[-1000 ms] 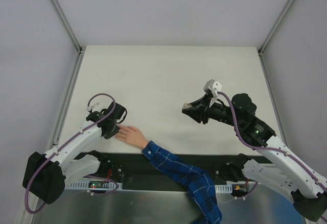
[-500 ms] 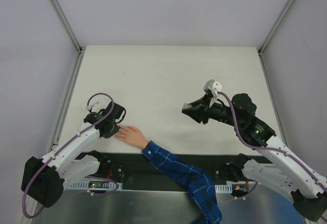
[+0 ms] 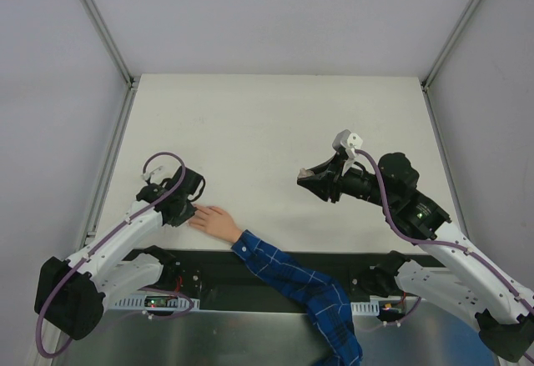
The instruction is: Paint the nails
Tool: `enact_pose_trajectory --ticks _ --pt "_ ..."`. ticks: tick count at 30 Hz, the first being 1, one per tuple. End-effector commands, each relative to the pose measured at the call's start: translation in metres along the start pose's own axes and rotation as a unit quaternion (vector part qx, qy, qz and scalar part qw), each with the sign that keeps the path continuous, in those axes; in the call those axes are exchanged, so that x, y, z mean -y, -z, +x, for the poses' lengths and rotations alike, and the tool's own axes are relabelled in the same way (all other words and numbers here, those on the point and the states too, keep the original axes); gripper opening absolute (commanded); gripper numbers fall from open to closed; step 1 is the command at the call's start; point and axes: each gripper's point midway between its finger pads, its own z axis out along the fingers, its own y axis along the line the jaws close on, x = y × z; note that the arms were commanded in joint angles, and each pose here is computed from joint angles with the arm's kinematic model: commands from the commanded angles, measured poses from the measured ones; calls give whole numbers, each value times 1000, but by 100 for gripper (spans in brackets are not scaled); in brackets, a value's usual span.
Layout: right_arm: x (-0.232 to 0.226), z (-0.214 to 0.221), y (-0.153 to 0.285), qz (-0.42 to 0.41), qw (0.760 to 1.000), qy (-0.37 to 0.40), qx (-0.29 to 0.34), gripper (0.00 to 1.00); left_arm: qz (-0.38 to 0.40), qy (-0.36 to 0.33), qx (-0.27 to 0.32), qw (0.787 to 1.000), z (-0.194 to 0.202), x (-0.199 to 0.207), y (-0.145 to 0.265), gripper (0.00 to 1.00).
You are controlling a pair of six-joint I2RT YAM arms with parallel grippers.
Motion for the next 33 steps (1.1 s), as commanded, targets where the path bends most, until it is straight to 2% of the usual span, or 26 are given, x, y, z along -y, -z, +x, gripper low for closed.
enact_pose_trajectory --ticks 1,11,17,20,24,25,26,28,29,31,32,33 --pt "-4 -16 -2 -12 999 9 31 0 -9 7 33 999 -13 -3 -2 0" --pt "-4 -16 -2 -12 999 8 30 0 -37 -1 39 999 -16 -7 -10 0" --pt "-4 -17 -2 -13 999 6 30 0 -29 4 66 997 -32 -11 -2 0" --pt "-3 -18 -2 -10 999 5 30 0 22 -7 70 997 -43 6 18 0" --pt "0 -19 0 3 1000 5 25 0 151 -31 83 984 -69 49 76 0" --pt "3 -19 1 10 1000 5 24 0 194 -40 92 976 -76 61 93 0" --pt "3 -18 2 13 1000 4 19 0 241 -80 86 963 -74 72 110 0" --pt "5 -18 4 22 1000 6 18 0 328 -105 108 933 -87 95 155 0" --pt "6 -16 6 25 1000 5 13 0 388 -145 107 904 -85 107 185 0" --pt "7 -20 14 36 999 18 20 0 446 -181 110 870 -84 121 214 0" --pt "9 -17 16 41 999 21 15 0 499 -213 100 834 -77 129 241 0" --pt "9 -20 22 45 998 33 20 0 519 -226 91 819 -74 135 250 0"
